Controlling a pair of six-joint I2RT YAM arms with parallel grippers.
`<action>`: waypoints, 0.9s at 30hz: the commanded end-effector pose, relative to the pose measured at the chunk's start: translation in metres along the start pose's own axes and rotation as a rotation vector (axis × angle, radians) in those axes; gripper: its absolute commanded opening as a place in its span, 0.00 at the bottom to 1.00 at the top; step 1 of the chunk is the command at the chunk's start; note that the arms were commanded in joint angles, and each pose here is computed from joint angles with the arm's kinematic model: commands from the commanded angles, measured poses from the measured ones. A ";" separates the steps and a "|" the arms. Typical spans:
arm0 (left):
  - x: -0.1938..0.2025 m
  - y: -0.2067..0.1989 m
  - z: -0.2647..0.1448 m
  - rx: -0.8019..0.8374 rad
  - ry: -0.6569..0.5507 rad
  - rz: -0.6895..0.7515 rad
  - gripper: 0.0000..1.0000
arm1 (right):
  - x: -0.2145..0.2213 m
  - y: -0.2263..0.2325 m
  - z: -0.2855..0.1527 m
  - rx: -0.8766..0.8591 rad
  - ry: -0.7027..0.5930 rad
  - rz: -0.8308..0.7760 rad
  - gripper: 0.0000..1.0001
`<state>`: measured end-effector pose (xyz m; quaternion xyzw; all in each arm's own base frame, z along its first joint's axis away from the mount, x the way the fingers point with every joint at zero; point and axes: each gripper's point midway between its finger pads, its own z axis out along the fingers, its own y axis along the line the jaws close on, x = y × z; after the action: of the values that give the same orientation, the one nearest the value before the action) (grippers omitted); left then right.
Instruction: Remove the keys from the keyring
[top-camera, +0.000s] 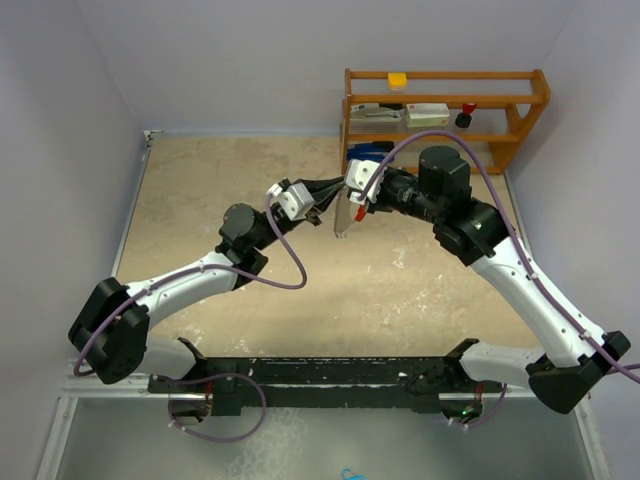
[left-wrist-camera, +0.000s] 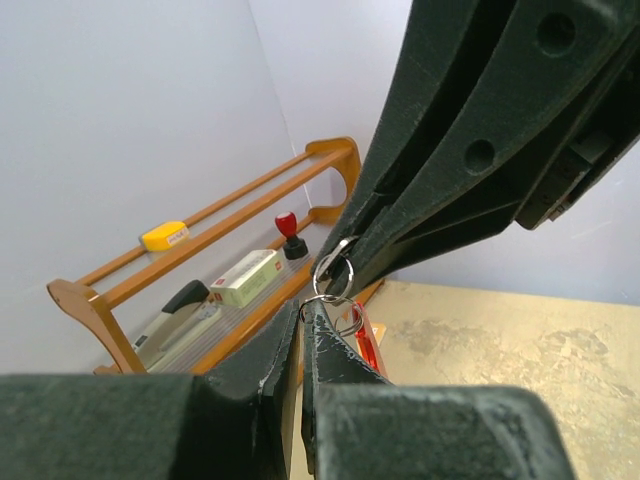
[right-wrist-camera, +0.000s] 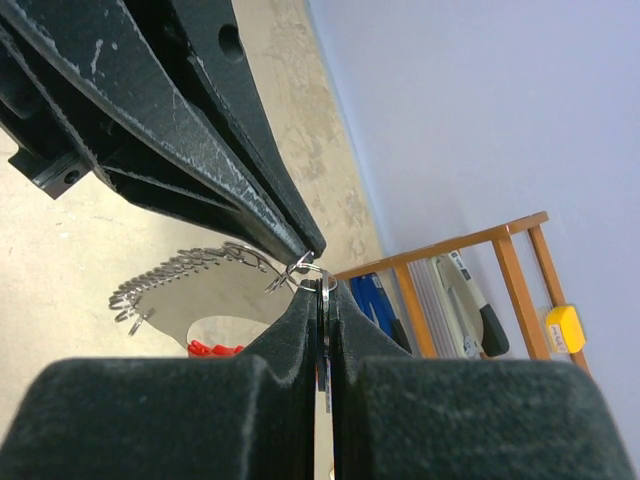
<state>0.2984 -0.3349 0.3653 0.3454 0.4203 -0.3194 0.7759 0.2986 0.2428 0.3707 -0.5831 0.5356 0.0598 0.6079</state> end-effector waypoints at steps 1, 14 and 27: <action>-0.048 0.013 -0.002 -0.068 -0.140 0.017 0.00 | -0.022 -0.009 -0.008 0.038 -0.079 -0.008 0.00; -0.062 0.015 -0.008 -0.089 -0.207 0.006 0.00 | -0.022 -0.006 -0.008 0.029 -0.085 -0.005 0.00; -0.080 0.016 -0.013 -0.107 -0.302 -0.031 0.00 | -0.022 -0.003 -0.006 0.014 -0.096 -0.002 0.00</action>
<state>0.2869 -0.3150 0.3998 0.2829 0.3735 -0.3396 0.8155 0.2943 0.2456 0.3716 -0.5840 0.5281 0.0714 0.6123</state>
